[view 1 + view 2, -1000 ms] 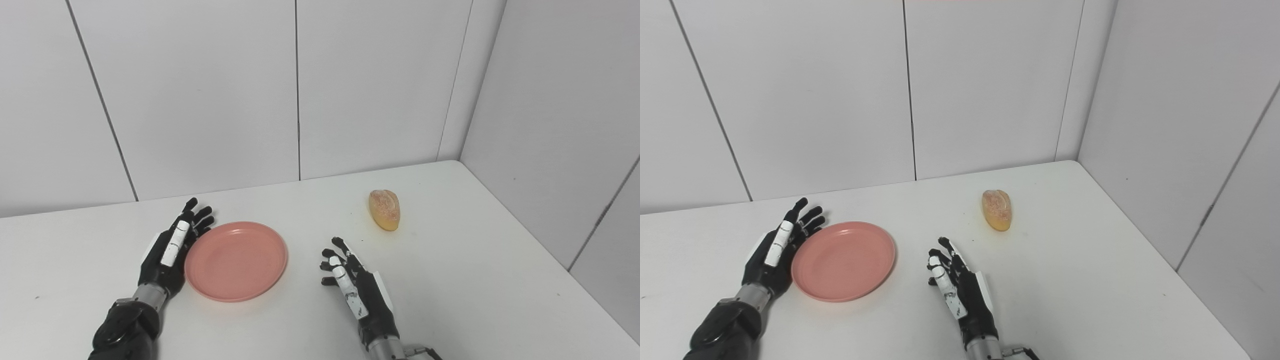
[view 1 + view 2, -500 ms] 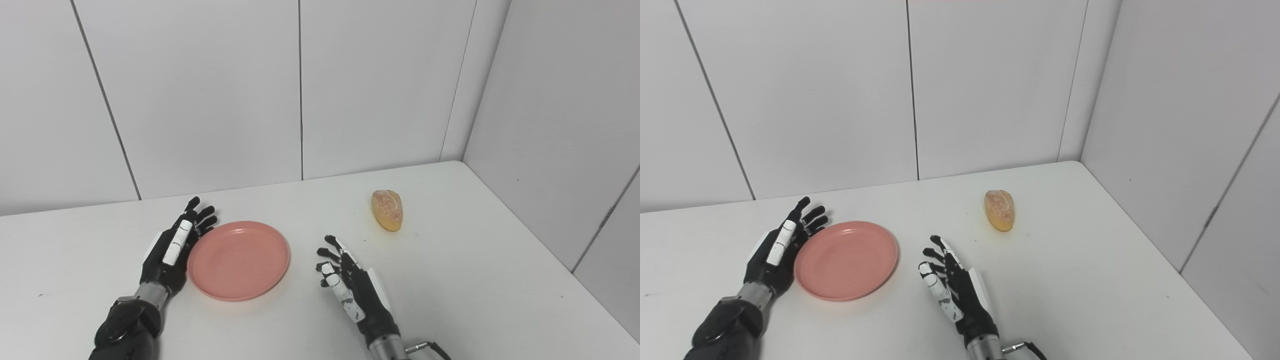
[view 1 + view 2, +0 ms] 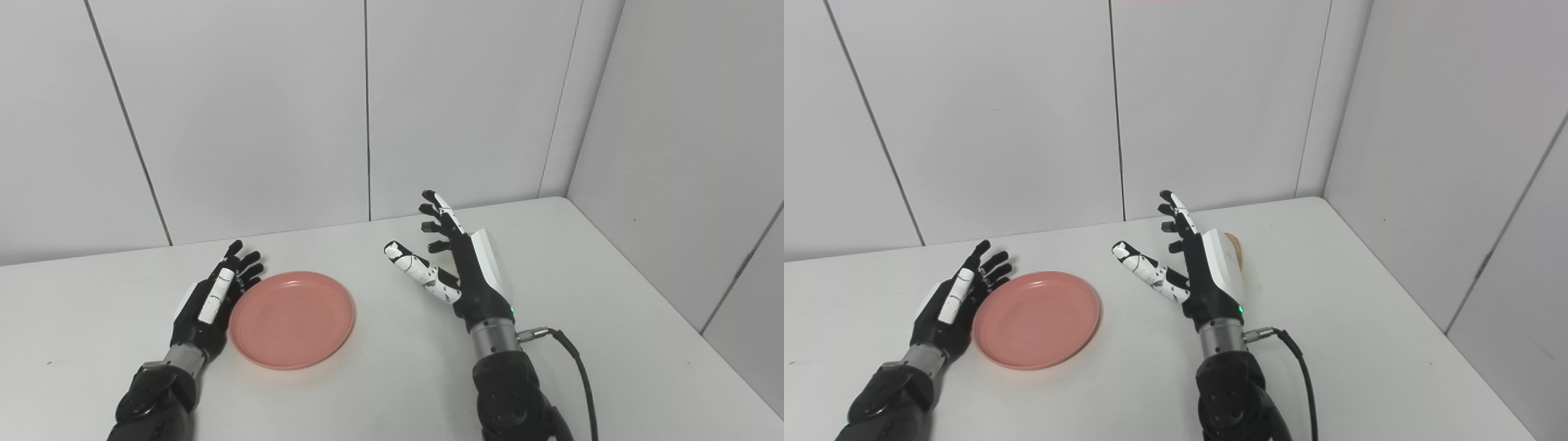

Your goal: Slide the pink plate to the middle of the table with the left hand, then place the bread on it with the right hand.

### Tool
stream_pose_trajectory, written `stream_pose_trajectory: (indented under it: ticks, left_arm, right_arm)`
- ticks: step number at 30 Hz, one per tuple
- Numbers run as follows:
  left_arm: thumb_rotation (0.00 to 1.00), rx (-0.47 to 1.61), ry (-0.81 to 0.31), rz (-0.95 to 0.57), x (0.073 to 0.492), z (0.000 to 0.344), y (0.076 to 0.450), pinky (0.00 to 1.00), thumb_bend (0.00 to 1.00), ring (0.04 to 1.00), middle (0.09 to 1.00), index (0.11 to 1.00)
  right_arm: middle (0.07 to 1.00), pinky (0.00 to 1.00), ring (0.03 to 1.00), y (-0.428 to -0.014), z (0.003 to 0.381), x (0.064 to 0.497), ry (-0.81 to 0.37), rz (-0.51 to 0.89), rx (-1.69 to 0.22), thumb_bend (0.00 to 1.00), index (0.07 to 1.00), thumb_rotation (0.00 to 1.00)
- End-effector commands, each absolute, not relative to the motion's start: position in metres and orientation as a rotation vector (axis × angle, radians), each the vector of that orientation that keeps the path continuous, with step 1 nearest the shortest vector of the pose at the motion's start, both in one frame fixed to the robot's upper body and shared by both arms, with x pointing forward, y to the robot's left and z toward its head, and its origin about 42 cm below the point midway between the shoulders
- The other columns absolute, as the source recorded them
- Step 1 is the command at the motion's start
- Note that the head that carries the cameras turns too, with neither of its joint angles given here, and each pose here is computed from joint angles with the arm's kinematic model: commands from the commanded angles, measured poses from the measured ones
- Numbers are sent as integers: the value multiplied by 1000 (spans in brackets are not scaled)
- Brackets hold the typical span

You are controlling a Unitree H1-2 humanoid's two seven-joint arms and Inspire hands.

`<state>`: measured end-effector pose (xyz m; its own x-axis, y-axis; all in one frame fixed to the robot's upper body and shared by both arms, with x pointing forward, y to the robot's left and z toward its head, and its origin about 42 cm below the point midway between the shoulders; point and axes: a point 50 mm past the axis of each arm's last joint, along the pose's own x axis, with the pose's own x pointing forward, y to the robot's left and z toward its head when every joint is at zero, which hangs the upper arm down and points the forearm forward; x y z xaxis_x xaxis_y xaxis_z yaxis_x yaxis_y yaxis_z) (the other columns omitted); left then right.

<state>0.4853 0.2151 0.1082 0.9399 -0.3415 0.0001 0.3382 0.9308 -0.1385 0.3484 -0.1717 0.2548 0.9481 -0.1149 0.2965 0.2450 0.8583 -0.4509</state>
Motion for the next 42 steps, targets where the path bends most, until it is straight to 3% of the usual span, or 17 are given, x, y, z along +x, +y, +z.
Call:
stream_pose_trajectory:
  ticks: [1, 8, 11, 14, 28, 42]
  left_arm:
    - [745, -143, 89, -345, 478, 92, 216, 912, 804, 900, 905, 963]
    - [760, -141, 78, -346, 479, 94, 217, 914, 780, 902, 904, 967]
    - [750, -144, 80, -344, 479, 93, 218, 912, 775, 905, 903, 966]
    - [748, -138, 80, -345, 478, 93, 218, 911, 792, 905, 904, 971]
    - [759, -140, 83, -353, 478, 93, 218, 915, 795, 909, 914, 976]
    - [766, -143, 86, -359, 477, 92, 219, 915, 783, 909, 909, 976]
  right_arm:
    - [883, 647, 800, -165, 282, 360, -329, -227, -489, 960, 925, 719]
    - [932, 717, 869, -155, 288, 388, -315, -326, -447, 973, 994, 591]
    - [993, 857, 971, -151, 284, 402, -291, -380, -428, 971, 1000, 546]
    - [1000, 988, 998, -153, 279, 416, -273, -435, -457, 963, 1000, 550]
    - [1000, 1000, 1000, -185, 259, 460, -172, -658, -656, 935, 1000, 454]
    - [1000, 1000, 1000, -215, 233, 475, -68, -736, -751, 948, 1000, 416]
